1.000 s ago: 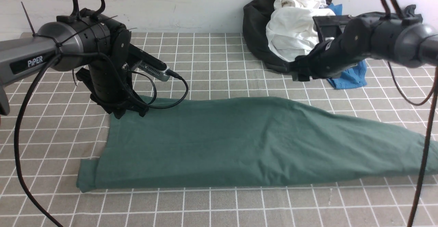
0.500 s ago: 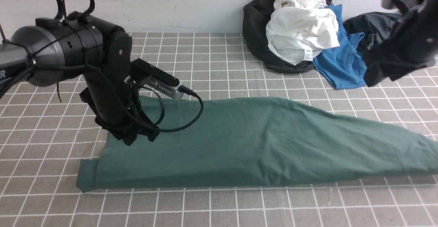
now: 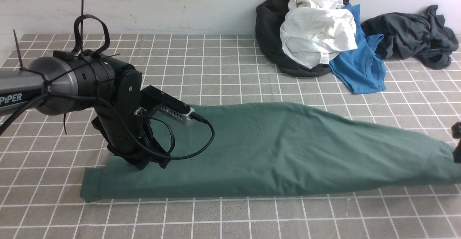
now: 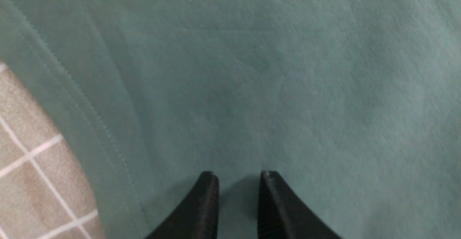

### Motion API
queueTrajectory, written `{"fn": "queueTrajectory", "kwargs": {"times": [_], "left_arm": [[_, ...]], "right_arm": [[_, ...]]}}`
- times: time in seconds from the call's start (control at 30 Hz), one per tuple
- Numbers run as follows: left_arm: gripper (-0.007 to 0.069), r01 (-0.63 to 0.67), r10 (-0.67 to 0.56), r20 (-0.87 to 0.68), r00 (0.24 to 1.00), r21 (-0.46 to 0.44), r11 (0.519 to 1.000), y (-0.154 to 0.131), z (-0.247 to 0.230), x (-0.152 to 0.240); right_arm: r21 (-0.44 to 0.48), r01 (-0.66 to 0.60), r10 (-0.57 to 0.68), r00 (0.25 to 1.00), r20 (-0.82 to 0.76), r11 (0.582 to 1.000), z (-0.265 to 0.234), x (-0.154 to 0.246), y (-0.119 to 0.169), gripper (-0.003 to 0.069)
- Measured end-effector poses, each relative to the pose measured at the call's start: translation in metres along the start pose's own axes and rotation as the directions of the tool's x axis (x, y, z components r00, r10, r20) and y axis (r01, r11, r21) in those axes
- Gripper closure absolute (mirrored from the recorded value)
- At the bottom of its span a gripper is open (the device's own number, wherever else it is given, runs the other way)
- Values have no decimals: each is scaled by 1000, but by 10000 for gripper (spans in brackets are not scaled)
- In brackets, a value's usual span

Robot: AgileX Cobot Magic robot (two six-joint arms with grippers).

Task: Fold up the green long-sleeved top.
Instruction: Use the right arm to clamp the right edge of the fabric

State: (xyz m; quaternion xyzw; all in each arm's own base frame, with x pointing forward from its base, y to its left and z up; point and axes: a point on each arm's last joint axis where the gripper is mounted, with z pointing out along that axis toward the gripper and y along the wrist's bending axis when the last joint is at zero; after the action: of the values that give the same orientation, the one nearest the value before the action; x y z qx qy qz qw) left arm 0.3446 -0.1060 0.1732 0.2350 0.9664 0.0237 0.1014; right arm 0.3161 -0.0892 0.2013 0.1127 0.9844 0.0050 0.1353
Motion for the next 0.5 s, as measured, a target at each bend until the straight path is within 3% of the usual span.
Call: {"fn": "queueTrajectory", "kwargs": {"times": [0.13, 0.33, 0.43, 0.5], "left_arm": [[475, -1, 1, 1, 1000, 1, 1000, 0, 4, -1], [475, -8, 8, -11, 1000, 4, 1000, -1, 9, -1], [475, -8, 8, -11, 1000, 4, 1000, -1, 9, -1], [475, -8, 8, -11, 1000, 4, 1000, -1, 9, -1]], "right_arm": [[0, -45, 45, 999, -25, 999, 29, -4, -6, 146], [-28, -65, 64, 997, -51, 997, 52, -4, 0, 143], [-36, -33, 31, 998, -47, 999, 53, -5, 6, 169], [-44, 9, -11, 999, -41, 999, 53, -6, 14, 253]]}}
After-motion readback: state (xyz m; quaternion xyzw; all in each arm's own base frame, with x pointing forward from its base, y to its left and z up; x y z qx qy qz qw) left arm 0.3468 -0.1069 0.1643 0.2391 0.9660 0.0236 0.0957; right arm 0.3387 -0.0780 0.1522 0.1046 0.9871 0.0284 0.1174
